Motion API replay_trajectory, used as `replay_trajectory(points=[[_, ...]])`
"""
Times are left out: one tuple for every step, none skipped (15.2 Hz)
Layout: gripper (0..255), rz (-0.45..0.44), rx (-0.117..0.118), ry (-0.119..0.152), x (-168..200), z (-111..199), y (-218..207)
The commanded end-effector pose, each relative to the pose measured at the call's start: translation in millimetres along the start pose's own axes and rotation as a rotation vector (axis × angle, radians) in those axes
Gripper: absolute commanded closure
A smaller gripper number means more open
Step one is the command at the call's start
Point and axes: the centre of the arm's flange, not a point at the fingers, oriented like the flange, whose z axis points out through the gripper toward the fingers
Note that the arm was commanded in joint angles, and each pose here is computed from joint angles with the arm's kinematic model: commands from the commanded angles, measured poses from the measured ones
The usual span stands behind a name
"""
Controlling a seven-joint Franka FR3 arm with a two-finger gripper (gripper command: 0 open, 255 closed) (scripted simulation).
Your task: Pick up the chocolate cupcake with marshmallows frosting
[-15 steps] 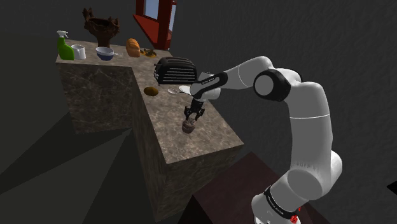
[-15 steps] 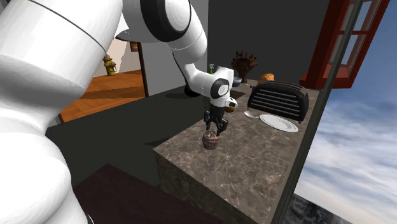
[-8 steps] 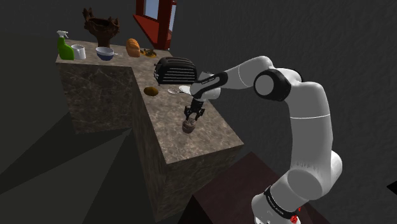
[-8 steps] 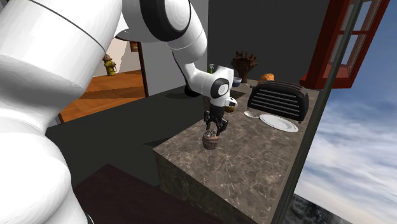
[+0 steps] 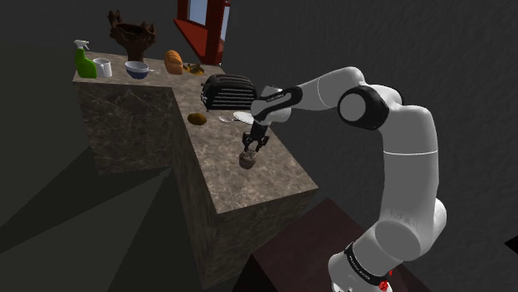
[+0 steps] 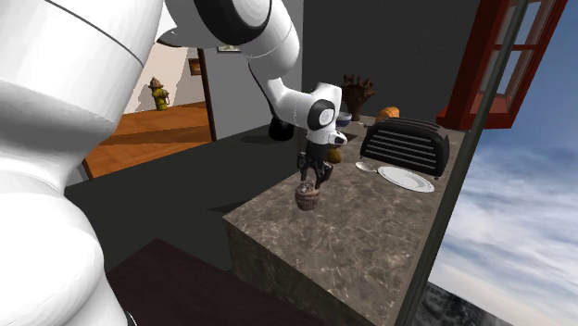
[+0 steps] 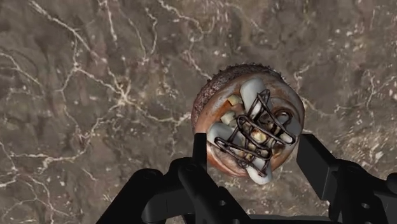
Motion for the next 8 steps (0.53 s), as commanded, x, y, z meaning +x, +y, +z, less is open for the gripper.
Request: replay_trajectory(points=[[255,0.000,0.000,0.000,-1.5,-10.9,-1.0],[255,0.000,0.000,0.000,-2.0,-16.1,-1.5],[255,0.000,0.000,0.000,-2.5,-21.3,-2.0],[255,0.000,0.000,0.000,-3.0,-26.6,-2.5],[255,0.000,0.000,0.000,-3.5,-31.8,-3.0],[255,0.000,0.000,0.000,-4.0,-37.0,-3.4],[255,0.000,0.000,0.000,-4.2,-37.8,-3.5],[255,0.000,0.000,0.000,-4.1,-37.8,-3.5]])
